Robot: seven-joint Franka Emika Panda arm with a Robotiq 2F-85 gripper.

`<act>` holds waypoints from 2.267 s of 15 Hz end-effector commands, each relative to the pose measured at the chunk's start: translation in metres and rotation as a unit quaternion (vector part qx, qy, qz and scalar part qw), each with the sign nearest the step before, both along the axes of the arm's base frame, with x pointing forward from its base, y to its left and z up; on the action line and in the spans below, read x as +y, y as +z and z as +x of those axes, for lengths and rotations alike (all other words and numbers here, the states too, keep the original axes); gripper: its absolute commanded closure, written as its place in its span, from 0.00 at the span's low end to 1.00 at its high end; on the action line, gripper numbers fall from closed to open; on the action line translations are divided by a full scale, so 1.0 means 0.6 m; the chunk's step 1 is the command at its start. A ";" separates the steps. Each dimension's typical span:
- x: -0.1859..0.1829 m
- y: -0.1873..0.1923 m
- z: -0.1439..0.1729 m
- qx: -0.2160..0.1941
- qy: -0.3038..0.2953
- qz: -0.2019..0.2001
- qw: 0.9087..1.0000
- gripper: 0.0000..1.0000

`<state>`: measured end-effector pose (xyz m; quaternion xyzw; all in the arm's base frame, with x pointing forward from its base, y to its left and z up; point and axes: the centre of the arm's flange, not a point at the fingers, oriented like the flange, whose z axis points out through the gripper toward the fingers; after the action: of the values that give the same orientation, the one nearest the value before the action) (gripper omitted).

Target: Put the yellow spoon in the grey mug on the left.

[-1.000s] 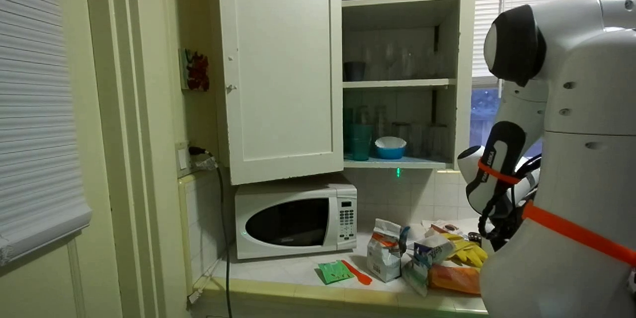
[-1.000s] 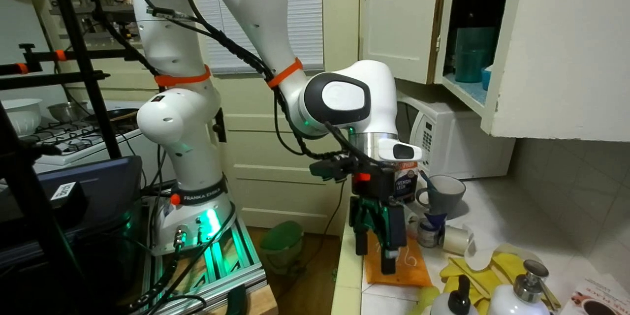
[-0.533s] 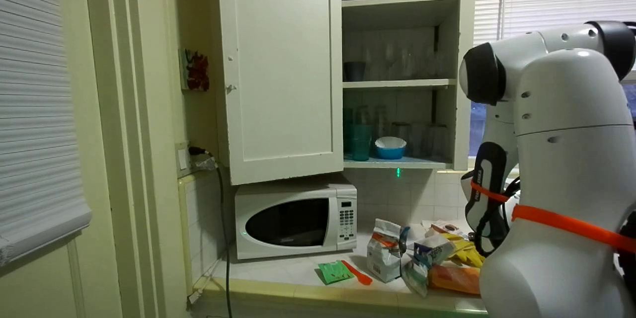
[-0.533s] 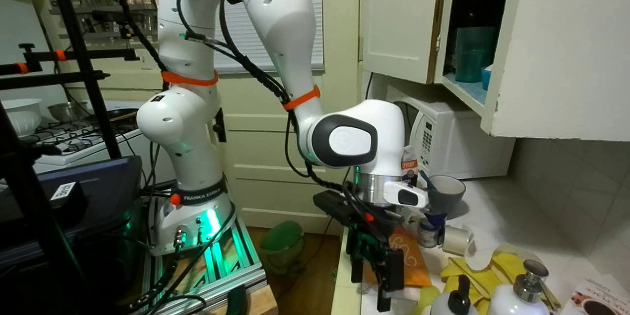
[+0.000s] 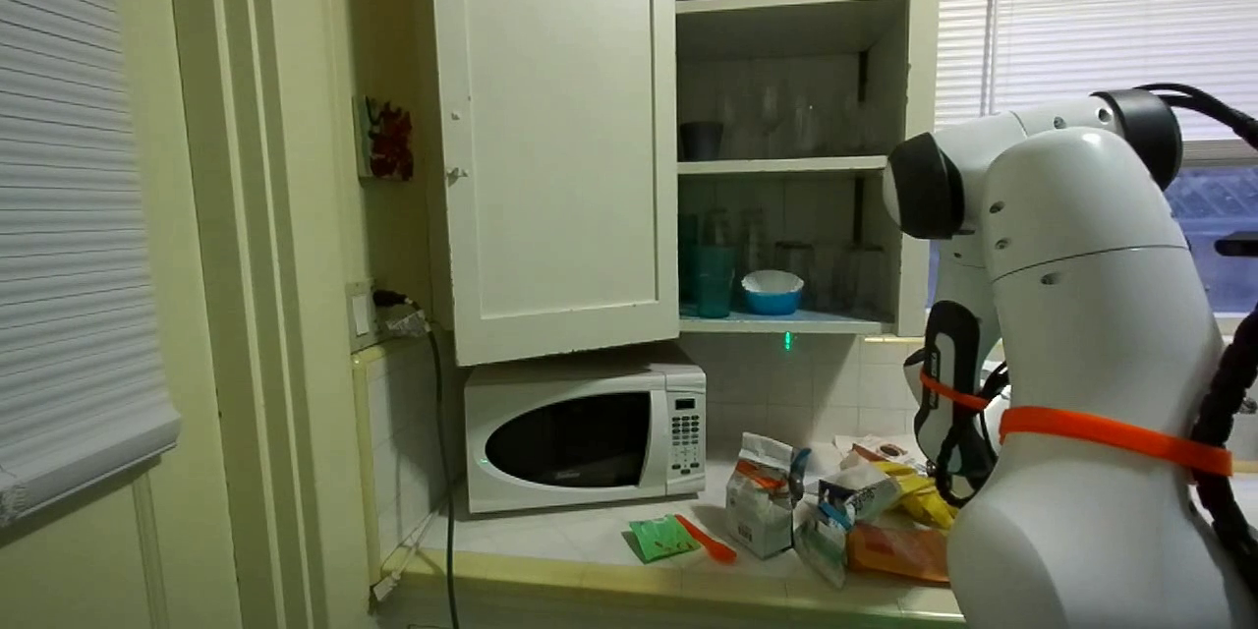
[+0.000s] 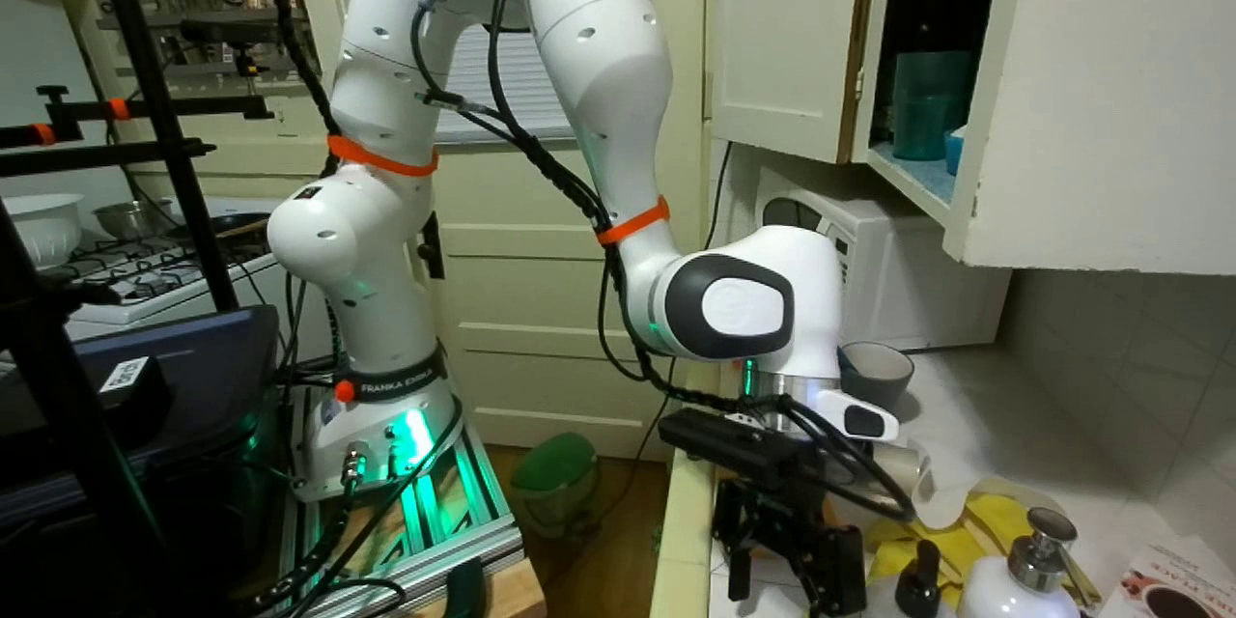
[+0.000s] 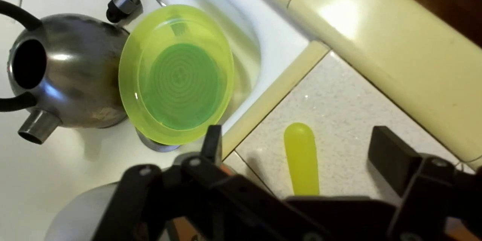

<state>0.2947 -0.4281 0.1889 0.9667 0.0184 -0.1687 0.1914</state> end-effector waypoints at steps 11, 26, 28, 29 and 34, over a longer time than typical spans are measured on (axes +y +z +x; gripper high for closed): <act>0.008 -0.005 -0.017 -0.057 0.205 0.096 0.972 0.00; -0.018 -0.040 -0.019 -0.091 0.271 0.171 0.943 0.00; -0.029 -0.049 -0.009 -0.090 0.268 0.176 0.943 0.00; -0.035 -0.051 -0.007 -0.090 0.263 0.179 0.944 0.00; -0.037 -0.045 -0.007 -0.082 0.206 0.210 0.952 0.00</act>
<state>0.2897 -0.4440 0.1640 0.9665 0.2503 -0.0189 0.0534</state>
